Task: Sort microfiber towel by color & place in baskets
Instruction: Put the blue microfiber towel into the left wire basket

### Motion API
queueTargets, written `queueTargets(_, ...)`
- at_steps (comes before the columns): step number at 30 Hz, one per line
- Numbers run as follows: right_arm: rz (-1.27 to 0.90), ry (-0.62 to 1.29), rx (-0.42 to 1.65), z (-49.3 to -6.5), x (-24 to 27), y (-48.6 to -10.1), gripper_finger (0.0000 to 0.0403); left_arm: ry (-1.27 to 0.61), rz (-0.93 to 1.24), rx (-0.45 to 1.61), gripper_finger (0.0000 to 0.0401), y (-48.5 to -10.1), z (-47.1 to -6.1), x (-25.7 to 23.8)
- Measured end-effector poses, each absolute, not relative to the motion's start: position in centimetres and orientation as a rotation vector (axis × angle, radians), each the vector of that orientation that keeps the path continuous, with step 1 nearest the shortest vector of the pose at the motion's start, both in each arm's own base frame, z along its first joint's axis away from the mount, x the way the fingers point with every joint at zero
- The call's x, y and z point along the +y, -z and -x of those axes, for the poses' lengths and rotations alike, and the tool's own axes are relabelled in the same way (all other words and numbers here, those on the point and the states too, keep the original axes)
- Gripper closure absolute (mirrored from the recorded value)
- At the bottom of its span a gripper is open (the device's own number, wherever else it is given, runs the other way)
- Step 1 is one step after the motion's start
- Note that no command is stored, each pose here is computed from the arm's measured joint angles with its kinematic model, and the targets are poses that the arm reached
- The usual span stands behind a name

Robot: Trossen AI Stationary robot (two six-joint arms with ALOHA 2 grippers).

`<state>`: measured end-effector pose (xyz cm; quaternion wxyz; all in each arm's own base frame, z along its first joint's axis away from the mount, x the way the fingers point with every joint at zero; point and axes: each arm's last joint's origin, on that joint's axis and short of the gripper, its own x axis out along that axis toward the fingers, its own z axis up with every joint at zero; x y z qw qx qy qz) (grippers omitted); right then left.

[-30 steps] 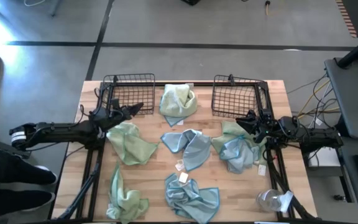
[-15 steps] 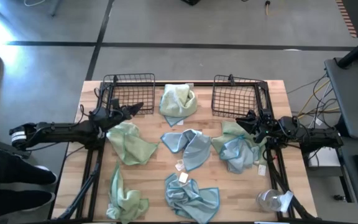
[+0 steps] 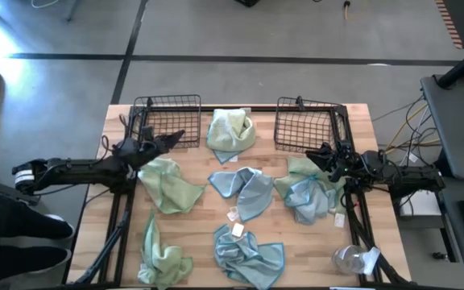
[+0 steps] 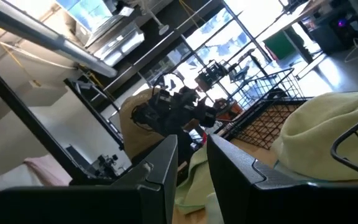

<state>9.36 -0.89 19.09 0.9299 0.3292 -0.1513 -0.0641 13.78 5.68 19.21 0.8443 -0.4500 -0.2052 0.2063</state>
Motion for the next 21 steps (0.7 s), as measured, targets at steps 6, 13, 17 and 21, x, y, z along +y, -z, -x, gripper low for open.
queueTargets(6,-0.674,0.130,-0.314,-9.3,-0.9,-19.1,0.0321,-0.334,0.941,-0.431,0.0242,-19.7,-13.8,5.4)
queueTargets(13,-0.837,0.105,-0.329,-9.3,-0.9,-19.2,0.0321,-0.078,0.719,-0.423,0.0242,-24.3,-14.9,5.1)
queueTargets(17,-0.873,0.099,-0.331,-9.4,-0.9,-19.1,0.0321,0.055,0.515,-0.349,0.0242,-28.3,-16.1,5.0)
queueTargets(21,-0.874,0.098,-0.331,-9.4,-0.9,-19.1,0.0321,0.113,0.353,-0.196,0.0242,-32.2,-17.2,5.0)
